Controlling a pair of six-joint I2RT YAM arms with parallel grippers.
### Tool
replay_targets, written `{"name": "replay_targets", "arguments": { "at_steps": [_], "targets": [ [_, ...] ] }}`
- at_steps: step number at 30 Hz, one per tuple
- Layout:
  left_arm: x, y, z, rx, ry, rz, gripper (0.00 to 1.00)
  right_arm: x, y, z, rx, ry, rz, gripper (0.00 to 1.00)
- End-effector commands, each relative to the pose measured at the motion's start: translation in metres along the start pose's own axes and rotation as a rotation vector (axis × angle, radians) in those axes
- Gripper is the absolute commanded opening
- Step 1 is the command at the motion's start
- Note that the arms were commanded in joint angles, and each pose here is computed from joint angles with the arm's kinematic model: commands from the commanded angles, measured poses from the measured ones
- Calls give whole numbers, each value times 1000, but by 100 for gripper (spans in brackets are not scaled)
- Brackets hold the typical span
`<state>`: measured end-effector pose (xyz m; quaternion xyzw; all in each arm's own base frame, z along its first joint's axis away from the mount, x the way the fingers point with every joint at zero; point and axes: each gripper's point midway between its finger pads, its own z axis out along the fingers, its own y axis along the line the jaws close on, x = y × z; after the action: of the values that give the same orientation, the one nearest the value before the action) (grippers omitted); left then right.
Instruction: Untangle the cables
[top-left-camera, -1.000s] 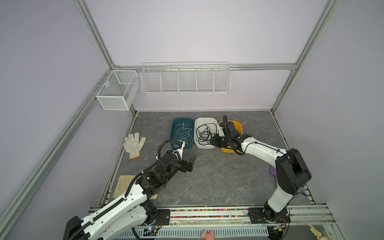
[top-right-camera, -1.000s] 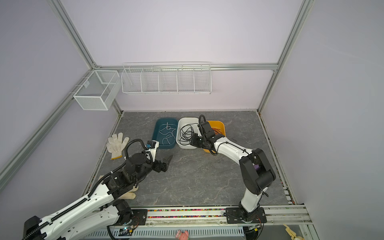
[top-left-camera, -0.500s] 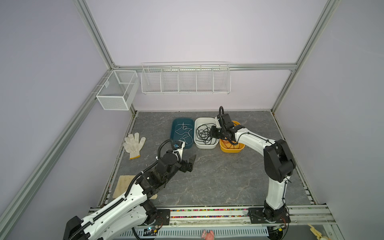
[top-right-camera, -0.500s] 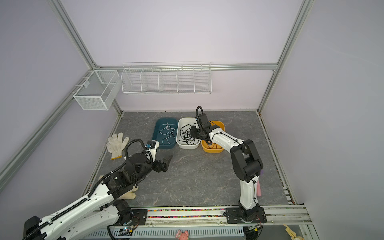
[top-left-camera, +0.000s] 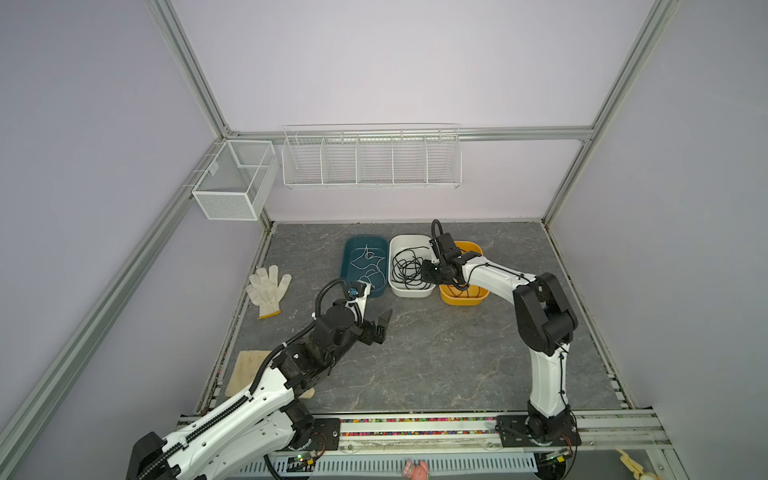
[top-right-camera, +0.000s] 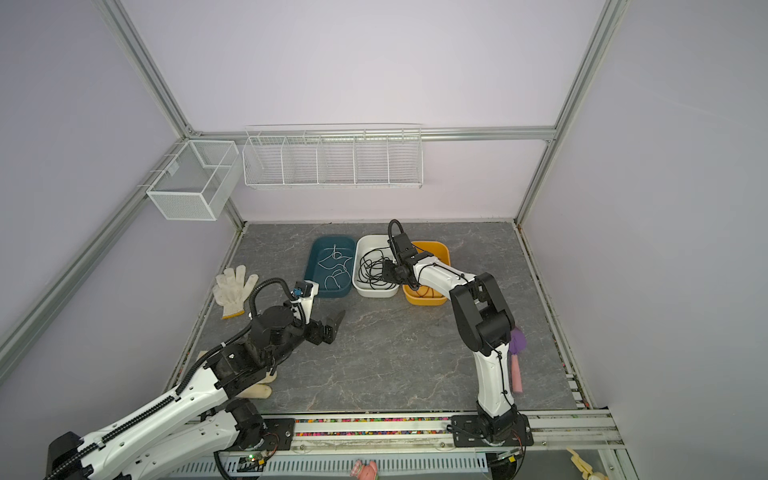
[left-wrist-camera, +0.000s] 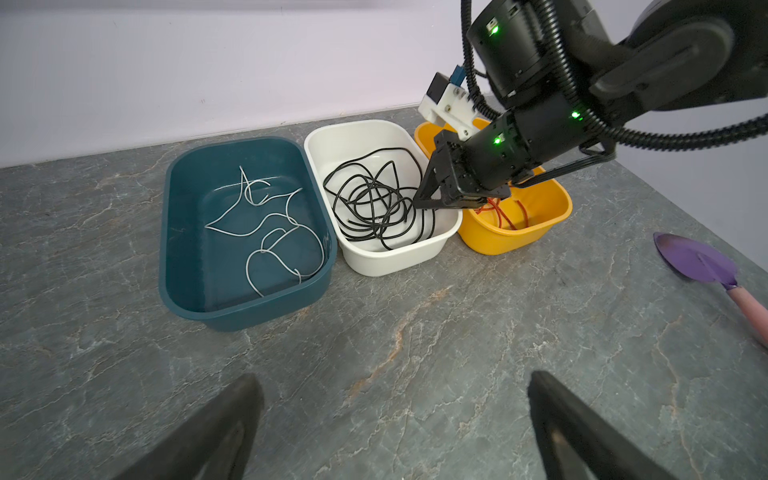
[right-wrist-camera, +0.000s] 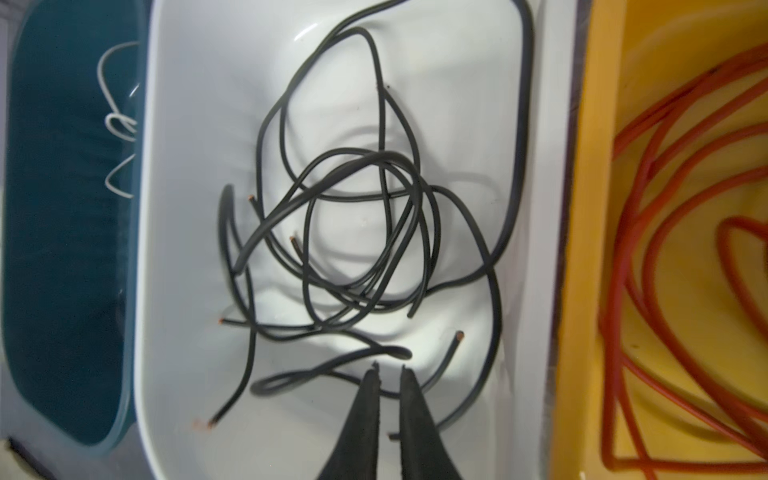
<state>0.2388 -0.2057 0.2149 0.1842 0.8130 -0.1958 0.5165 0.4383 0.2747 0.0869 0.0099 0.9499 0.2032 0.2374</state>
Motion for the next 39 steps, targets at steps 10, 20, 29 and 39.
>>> {"name": "replay_targets", "arguments": {
  "at_steps": [10,20,29,39],
  "targets": [
    [5,8,7,-46,23,0,99,-35,35,-131,-97,-208,-106,69],
    [1,-17,35,97,49,196,99,-9,-6,-245,21,-379,-226,91],
    [-50,0,58,-16,-118,244,99,6,-97,-333,407,-658,-167,89],
    [-43,145,57,-500,-163,-71,99,34,-192,-329,815,-916,-52,89]
  ]
}}
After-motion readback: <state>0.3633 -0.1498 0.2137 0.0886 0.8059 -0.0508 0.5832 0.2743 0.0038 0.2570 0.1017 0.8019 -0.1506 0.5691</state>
